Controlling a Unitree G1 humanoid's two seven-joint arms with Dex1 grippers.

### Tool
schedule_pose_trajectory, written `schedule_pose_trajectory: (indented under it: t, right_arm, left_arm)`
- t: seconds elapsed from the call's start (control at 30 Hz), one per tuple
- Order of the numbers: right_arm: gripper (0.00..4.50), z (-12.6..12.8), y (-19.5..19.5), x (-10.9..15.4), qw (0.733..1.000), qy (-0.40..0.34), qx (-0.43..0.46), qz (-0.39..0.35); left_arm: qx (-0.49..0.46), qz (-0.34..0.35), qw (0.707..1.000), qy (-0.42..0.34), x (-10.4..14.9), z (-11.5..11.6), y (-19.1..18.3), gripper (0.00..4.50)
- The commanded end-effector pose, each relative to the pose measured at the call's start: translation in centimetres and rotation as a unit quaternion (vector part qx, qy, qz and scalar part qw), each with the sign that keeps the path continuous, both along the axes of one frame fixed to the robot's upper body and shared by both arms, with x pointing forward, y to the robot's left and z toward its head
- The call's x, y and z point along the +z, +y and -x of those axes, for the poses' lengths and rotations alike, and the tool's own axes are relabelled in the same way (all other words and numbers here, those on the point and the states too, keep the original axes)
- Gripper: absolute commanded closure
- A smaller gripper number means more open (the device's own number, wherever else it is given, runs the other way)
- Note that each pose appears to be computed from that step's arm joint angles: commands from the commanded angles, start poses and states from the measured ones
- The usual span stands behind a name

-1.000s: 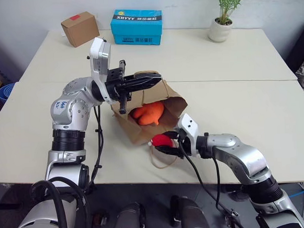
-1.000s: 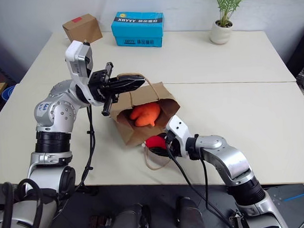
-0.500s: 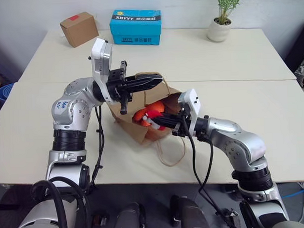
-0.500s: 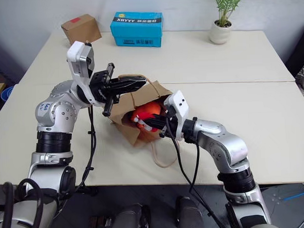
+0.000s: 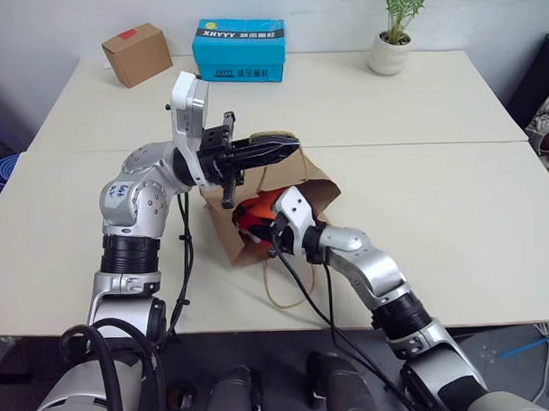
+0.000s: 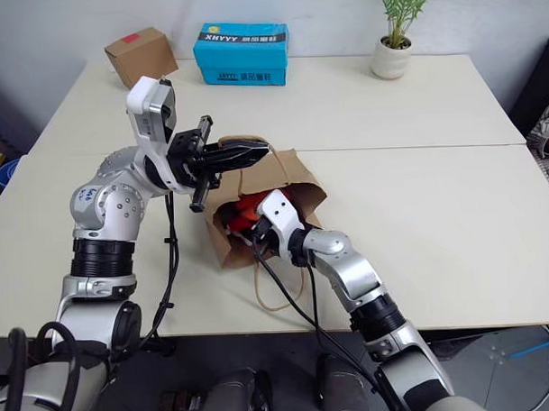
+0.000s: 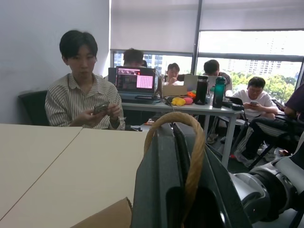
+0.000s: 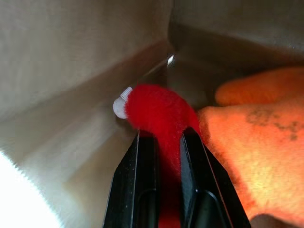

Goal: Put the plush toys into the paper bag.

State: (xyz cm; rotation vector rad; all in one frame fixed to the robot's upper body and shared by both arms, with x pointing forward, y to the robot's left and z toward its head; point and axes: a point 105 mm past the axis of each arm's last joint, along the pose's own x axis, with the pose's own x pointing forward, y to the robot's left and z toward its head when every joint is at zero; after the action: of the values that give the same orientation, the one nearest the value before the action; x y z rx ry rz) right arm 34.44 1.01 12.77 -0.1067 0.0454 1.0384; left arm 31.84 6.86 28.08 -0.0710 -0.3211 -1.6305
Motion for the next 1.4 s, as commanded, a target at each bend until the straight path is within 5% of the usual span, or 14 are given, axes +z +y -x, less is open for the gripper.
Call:
schedule_pose_trajectory:
  t: [0.03, 0.37, 0.63, 0.77, 0.87, 1.2, 1.4]
  right_arm:
    - [3.64, 0.6, -0.2, 1.9, 0.999, -0.013, 0.017, -0.028]
    - [0.09, 6.4, -4.9, 5.7, 0.989, 0.040, 0.130, -0.049]
    - [0.03, 5.2, -11.4, 0.6, 0.987, 0.159, -0.001, 0.029]
    - [0.03, 5.2, -11.7, -1.7, 0.976, 0.210, -0.017, 0.048]
    - [0.62, 6.4, -9.7, -2.1, 0.965, 0.261, 0.026, 0.018]
    - [4.26, 9.4, -10.1, 3.1, 0.930, 0.326, 0.102, -0.139]
    - [4.49, 10.2, -12.6, 11.2, 0.928, 0.237, 0.132, -0.257]
  left_arm:
    - [-0.006, 0.011, 1.000, -0.020, 0.8, 0.6, 0.0, 4.50]
    - [0.003, 0.013, 1.000, -0.023, 0.8, 0.6, 0.4, 4.50]
    - [0.004, 0.014, 1.000, -0.026, 0.8, 0.9, 0.4, 4.50]
    - [0.004, 0.014, 1.000, -0.025, 0.7, 1.1, 0.4, 4.50]
    - [0.006, 0.010, 1.000, -0.023, 0.4, 1.2, 0.3, 4.50]
    - [0.026, 0.009, 0.999, -0.029, 0.3, 0.7, 0.4, 4.50]
    - [0.059, 0.037, 0.996, -0.062, 2.3, -0.9, 0.9, 4.50]
